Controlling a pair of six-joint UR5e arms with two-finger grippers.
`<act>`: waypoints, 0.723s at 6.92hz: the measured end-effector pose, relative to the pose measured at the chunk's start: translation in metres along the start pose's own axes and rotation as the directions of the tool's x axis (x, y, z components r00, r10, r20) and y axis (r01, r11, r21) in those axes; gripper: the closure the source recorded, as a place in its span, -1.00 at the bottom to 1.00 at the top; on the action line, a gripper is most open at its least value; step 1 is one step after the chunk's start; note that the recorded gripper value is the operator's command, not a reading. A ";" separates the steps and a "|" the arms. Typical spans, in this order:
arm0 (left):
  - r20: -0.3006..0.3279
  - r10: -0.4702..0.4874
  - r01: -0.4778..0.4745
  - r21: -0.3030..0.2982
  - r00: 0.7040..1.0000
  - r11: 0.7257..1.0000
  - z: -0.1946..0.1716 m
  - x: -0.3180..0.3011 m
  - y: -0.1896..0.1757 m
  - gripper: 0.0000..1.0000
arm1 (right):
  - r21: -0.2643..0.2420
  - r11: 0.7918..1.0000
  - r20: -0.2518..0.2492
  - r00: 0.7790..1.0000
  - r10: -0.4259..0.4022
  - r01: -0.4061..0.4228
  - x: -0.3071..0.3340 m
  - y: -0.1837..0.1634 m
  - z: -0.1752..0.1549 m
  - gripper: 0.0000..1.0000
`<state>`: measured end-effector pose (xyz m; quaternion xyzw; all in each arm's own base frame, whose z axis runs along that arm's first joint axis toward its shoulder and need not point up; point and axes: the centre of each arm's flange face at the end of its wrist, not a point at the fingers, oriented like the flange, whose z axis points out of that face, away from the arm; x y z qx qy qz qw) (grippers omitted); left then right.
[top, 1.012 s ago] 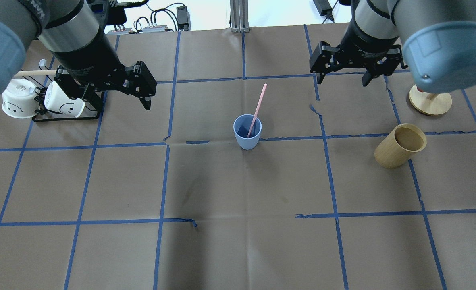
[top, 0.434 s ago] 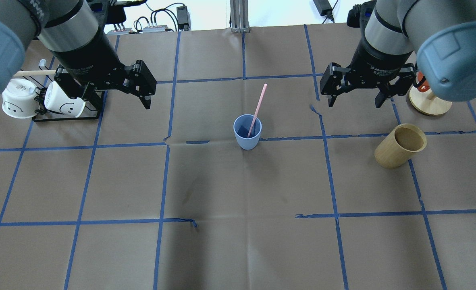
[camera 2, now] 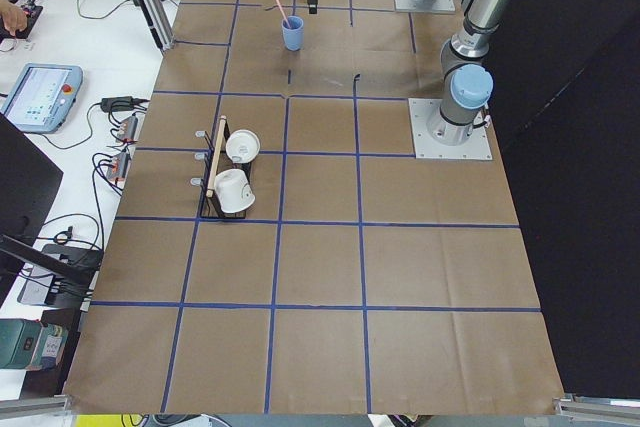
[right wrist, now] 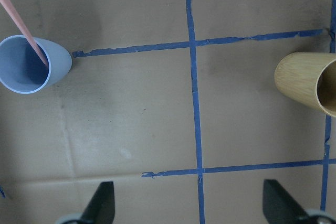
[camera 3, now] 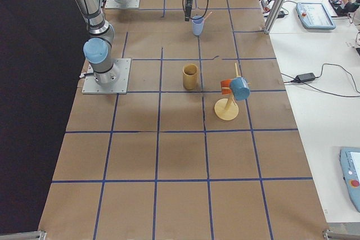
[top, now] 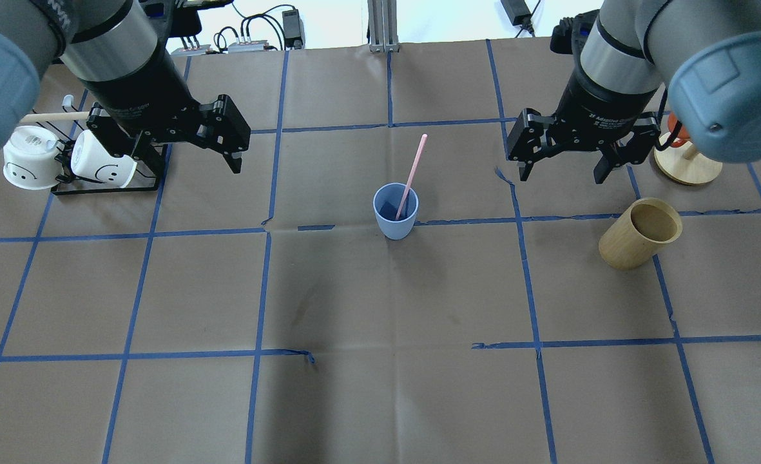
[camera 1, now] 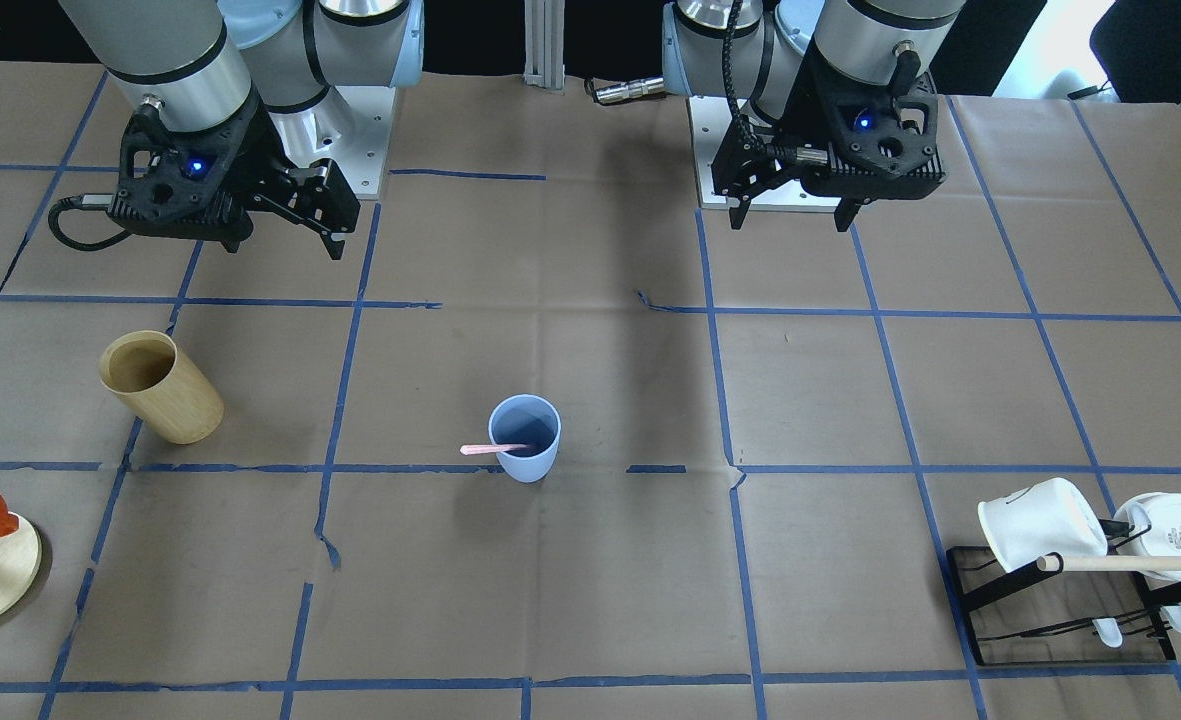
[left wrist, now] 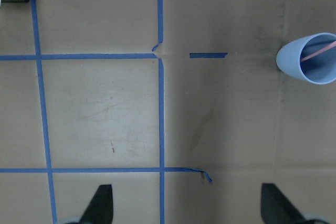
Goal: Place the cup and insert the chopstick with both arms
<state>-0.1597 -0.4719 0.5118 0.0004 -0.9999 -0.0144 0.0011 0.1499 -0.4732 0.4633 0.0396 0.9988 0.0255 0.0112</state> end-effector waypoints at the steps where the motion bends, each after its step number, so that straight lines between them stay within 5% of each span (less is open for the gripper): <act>1: 0.001 0.000 0.000 0.000 1.000 1.000 0.000 0.000 0.000 -1.00 | -0.002 1.000 -0.002 1.000 0.000 0.000 0.000 -0.001 0.001 -0.99; 5: -0.005 -0.001 0.001 0.008 1.000 1.000 0.001 0.001 -0.003 -1.00 | 0.003 1.000 -0.006 1.000 0.002 -0.002 0.001 0.000 -0.001 -0.99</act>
